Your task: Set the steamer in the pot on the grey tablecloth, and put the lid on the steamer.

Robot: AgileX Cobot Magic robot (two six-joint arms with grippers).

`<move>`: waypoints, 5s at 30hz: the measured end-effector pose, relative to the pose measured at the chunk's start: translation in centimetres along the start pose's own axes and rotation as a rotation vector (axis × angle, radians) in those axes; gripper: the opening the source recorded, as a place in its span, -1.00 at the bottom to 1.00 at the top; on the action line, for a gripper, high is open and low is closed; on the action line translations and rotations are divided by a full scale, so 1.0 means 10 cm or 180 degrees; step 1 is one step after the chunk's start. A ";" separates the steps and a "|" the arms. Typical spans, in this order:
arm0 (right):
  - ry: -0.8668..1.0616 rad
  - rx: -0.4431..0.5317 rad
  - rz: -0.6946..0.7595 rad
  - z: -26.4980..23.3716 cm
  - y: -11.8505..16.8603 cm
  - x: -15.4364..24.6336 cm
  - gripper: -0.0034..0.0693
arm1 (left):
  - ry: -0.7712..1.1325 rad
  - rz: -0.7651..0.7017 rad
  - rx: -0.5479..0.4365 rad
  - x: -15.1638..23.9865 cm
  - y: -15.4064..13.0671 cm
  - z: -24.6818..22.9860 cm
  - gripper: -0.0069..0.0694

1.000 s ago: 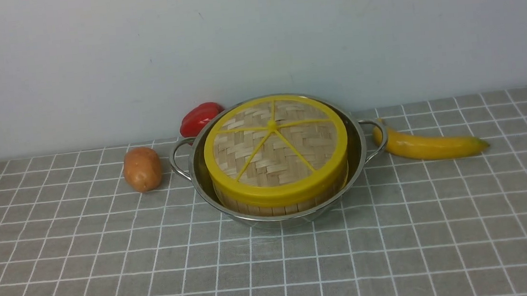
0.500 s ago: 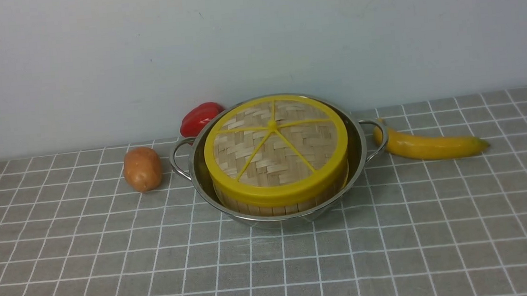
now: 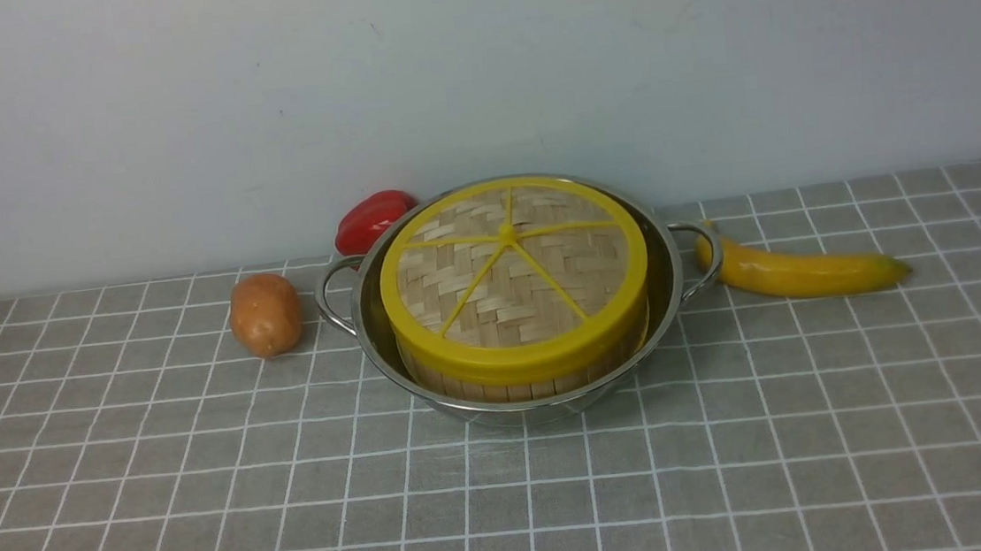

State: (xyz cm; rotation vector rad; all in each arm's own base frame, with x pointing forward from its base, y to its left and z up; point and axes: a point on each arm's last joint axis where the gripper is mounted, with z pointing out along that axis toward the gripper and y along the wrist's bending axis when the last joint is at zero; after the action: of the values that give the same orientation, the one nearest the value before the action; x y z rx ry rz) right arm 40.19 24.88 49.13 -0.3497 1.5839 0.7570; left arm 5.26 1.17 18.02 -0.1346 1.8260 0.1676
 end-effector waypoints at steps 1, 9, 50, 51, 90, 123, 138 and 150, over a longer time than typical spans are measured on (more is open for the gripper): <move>0.0022 -0.0008 -0.0021 0.04 0.00 0.05 -0.41 | 0.0000 0.0000 0.0000 0.00 0.00 0.00 0.23; 0.0643 0.0004 -0.0201 0.22 -0.07 0.44 -0.35 | 0.0000 0.0000 0.0000 0.00 0.00 0.00 0.23; 0.2125 0.0281 -0.0865 0.07 -0.04 0.85 -0.25 | 0.0000 0.0000 0.0000 0.00 0.00 0.00 0.23; 0.2125 0.0281 -0.0865 0.07 -0.04 0.85 -0.25 | 0.0000 0.0000 0.0000 0.00 0.00 0.00 0.23; 0.1285 0.1180 -0.0468 -1.39 -0.18 -0.46 -0.25 | 0.0000 0.0000 0.0000 0.00 0.00 0.00 0.23; -0.0062 0.1502 -0.0432 -2.51 -0.40 0.33 -0.25 | 0.0000 0.0000 0.0000 0.00 0.00 0.00 0.23; -0.0425 0.2166 -0.0454 -3.63 -0.44 1.05 -0.25 | 0.0000 0.0000 0.0000 0.00 0.00 0.00 0.23; -0.0330 0.2174 -0.0246 -4.09 -0.42 2.33 -0.25 | 0.0000 0.0002 -0.0001 0.00 0.00 0.00 0.23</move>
State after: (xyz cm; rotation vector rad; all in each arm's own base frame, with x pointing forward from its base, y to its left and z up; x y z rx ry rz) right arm 7.58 0.07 25.53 0.1268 1.6167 0.1416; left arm 5.26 1.17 18.02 -0.1341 1.8260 0.1683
